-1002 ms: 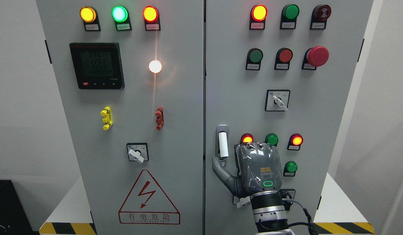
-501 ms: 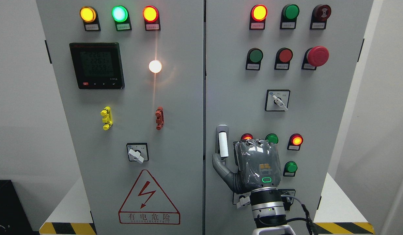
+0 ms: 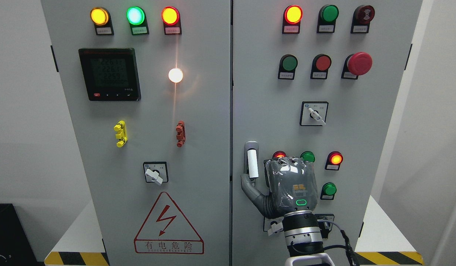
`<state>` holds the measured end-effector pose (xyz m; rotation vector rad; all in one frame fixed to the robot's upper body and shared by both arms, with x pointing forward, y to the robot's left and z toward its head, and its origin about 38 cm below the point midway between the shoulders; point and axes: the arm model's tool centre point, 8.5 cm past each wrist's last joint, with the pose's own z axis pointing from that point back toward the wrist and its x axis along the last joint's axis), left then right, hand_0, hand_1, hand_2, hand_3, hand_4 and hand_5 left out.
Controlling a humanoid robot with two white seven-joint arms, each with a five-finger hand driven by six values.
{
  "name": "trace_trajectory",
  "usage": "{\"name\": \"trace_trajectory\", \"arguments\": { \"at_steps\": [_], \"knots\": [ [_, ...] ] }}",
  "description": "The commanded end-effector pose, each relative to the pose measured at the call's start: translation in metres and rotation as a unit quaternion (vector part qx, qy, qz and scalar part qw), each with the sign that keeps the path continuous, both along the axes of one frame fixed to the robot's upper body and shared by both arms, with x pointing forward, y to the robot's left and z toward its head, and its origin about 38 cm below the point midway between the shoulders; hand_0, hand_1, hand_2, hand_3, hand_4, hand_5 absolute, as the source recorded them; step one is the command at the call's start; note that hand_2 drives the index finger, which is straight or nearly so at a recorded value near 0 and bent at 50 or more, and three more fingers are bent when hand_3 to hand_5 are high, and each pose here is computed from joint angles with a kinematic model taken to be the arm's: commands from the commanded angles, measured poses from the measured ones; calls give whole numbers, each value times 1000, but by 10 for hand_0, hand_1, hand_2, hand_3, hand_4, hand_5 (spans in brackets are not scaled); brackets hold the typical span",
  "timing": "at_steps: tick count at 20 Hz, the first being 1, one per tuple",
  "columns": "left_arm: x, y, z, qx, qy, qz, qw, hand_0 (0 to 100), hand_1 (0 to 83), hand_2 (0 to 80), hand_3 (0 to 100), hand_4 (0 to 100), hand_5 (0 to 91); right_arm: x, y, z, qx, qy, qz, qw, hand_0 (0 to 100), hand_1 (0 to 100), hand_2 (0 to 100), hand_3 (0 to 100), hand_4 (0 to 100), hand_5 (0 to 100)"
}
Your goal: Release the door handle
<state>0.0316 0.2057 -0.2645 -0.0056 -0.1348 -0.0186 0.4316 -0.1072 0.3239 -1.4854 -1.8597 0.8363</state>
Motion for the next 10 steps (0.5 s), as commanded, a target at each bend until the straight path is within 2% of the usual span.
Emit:
{"name": "trace_trajectory", "arguments": {
  "at_steps": [1,10],
  "knots": [
    [-11,0,0,0,8,1,1000,120,556,0,0,0,0,1,-1,-1,0,2,-2,1000,404,254,945,1000,1000,1000],
    [-11,0,0,0,8,1,1000,120,556,0,0,0,0,1,-3,-1,3,2,-3,1000,444,262,943,1000,1000,1000]
  ]
}}
